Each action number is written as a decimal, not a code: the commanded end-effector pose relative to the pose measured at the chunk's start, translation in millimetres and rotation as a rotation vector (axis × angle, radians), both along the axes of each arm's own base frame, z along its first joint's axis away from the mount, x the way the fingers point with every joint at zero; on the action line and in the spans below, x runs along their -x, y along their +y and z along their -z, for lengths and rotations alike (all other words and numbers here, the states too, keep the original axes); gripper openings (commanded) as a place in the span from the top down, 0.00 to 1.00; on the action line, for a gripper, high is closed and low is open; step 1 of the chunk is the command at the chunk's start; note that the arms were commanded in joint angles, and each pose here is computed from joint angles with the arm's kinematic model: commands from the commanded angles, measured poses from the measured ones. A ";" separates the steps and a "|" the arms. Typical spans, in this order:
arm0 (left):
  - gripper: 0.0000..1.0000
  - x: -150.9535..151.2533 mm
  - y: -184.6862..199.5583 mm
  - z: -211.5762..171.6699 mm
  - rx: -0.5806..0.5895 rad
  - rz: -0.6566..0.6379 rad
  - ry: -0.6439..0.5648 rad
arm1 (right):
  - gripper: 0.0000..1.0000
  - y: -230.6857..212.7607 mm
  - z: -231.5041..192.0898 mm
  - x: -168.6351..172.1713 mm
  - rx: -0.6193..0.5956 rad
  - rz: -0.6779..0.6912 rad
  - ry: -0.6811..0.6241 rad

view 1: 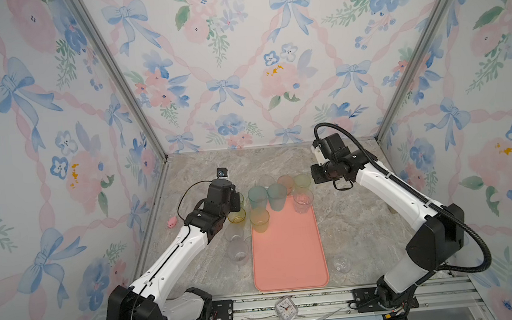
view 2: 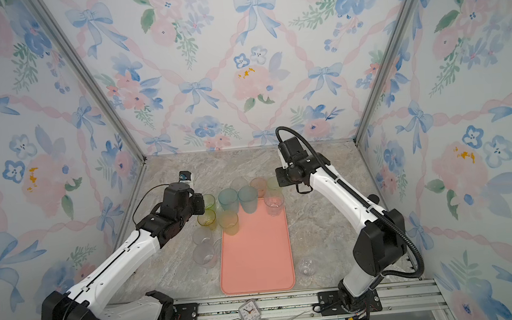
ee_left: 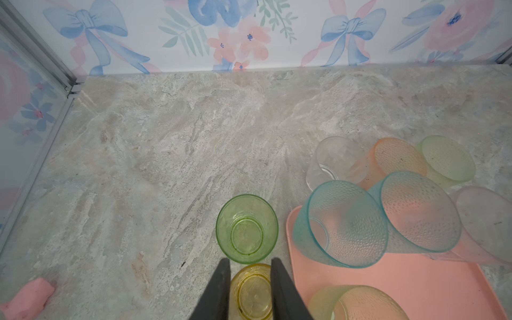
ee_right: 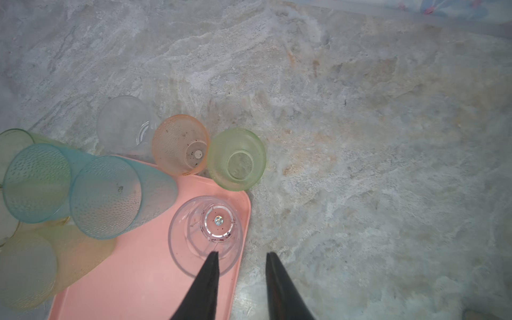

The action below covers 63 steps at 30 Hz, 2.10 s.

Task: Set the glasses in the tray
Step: 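Move the right gripper back over another pale green cup beside the tray, then lower the right gripper onto the second green cup's rim and grip it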

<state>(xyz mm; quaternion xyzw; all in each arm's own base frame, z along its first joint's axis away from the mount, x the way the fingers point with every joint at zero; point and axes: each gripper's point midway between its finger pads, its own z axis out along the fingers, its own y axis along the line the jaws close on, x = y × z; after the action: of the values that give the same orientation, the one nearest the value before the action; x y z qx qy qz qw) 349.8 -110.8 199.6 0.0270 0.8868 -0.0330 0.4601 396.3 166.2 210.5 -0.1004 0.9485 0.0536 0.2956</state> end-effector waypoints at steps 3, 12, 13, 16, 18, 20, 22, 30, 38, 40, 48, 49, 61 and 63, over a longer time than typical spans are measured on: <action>0.73 1.1 0.1 15.5 0.020 -0.009 0.050 | 0.68 -7.2 32.8 -13.3 0.021 0.018 0.066; 0.73 0.4 0.3 9.3 0.030 -0.008 0.023 | 0.71 -12.7 56.4 -26.5 0.004 0.044 0.113; 0.72 0.1 -0.9 8.3 0.033 -0.001 0.015 | 0.71 -13.6 57.4 -27.3 0.002 0.047 0.114; 0.71 -1.4 -5.3 4.9 0.052 0.020 -0.009 | 0.70 -15.3 62.7 -30.0 0.001 0.053 0.123; 0.71 -1.5 -7.2 2.3 0.063 0.028 -0.018 | 0.70 -15.9 65.4 -31.5 -0.003 0.055 0.131; 0.71 -0.9 -8.7 0.7 0.072 0.035 -0.026 | 0.70 -16.3 67.3 -33.6 -0.006 0.058 0.135; 0.71 -0.1 -9.5 -0.1 0.080 0.039 -0.032 | 0.70 -15.5 68.3 -35.4 -0.009 0.057 0.136; 0.70 2.4 -10.2 0.2 0.085 0.047 -0.034 | 0.71 -13.6 74.0 -43.1 -0.014 0.056 0.150; 0.70 1.3 -11.1 2.8 0.084 0.050 -0.029 | 0.71 -14.0 82.4 -47.9 0.000 0.058 0.174; 0.70 0.7 -11.8 2.4 0.084 0.053 -0.029 | 0.71 -14.1 84.8 -49.0 0.001 0.059 0.178; 0.70 0.0 -11.7 1.1 0.078 0.055 -0.033 | 0.73 -9.8 92.0 -58.5 -0.001 0.058 0.190; 0.70 0.1 -11.4 1.0 0.078 0.054 -0.033 | 0.74 -9.3 93.0 -60.1 0.000 0.058 0.190; 0.70 -0.6 -10.5 3.0 0.067 0.053 -0.030 | 0.77 -6.7 106.4 -70.4 0.012 0.061 0.212; 0.70 -0.5 -9.9 4.3 0.064 0.052 -0.028 | 0.77 -6.7 108.3 -71.2 0.016 0.062 0.214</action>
<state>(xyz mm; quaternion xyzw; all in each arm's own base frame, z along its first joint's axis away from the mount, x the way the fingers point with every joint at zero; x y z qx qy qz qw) 349.1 -121.7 196.5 0.0294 0.8796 -0.0757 0.4687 463.0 164.6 106.0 -0.0730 0.9752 0.0505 0.2028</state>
